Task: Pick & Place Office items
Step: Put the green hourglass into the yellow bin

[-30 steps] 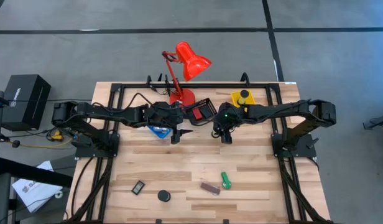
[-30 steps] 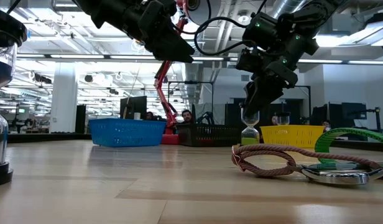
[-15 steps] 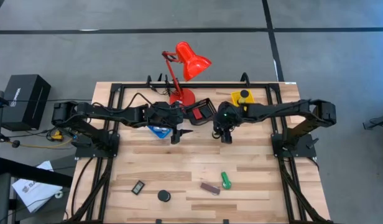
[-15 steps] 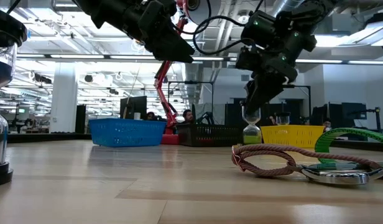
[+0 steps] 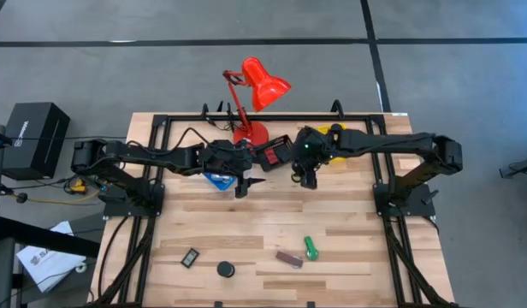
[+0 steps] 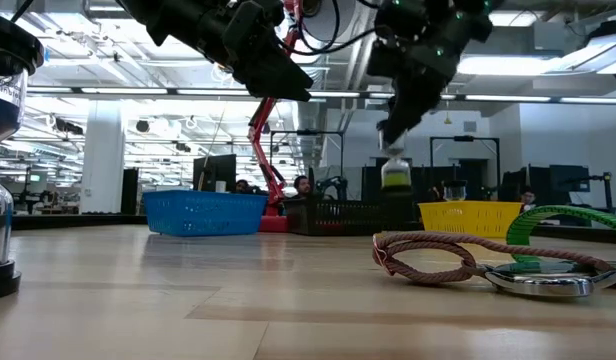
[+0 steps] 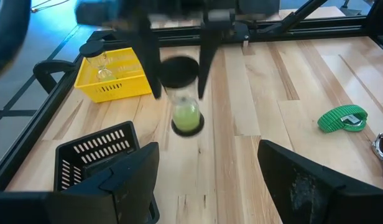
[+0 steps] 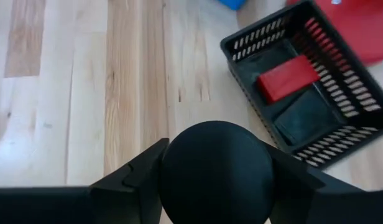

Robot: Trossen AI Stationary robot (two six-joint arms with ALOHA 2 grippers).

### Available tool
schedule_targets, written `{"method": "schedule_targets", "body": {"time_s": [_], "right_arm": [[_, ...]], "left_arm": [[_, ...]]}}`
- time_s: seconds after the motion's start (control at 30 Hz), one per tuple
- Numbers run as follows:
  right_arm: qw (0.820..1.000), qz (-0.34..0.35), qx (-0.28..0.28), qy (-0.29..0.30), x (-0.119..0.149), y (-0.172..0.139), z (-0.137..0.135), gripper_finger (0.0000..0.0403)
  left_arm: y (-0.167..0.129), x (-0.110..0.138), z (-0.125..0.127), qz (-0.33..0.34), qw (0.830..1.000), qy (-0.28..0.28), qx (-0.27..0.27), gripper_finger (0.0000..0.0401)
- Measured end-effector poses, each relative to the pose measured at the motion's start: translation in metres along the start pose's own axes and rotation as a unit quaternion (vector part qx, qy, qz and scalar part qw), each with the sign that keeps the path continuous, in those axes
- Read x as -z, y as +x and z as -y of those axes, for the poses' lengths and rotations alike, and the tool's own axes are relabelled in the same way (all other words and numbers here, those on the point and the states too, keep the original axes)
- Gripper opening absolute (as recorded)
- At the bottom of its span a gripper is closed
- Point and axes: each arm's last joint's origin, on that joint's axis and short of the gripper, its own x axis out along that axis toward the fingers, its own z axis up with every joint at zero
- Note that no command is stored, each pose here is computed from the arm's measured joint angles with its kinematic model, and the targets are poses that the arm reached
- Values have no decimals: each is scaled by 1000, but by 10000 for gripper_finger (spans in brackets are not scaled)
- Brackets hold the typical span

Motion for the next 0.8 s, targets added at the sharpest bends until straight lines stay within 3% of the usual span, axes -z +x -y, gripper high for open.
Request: {"method": "schedule_targets", "body": {"time_s": [0.2,0.37,0.53,0.8], "right_arm": [[1000,-13,15,15,-21,-35,9,200],[997,-34,63,23,-32,-66,16,198],[993,-69,91,39,-32,-89,25,206],[978,-121,139,94,-8,-125,37,198]], "left_arm": [[0,1,1,-1,1000,0,1,269],[1,12,2,-17,1000,0,3,269],[1,16,2,-23,1000,0,3,269],[1,16,2,-22,1000,0,3,269]]}}
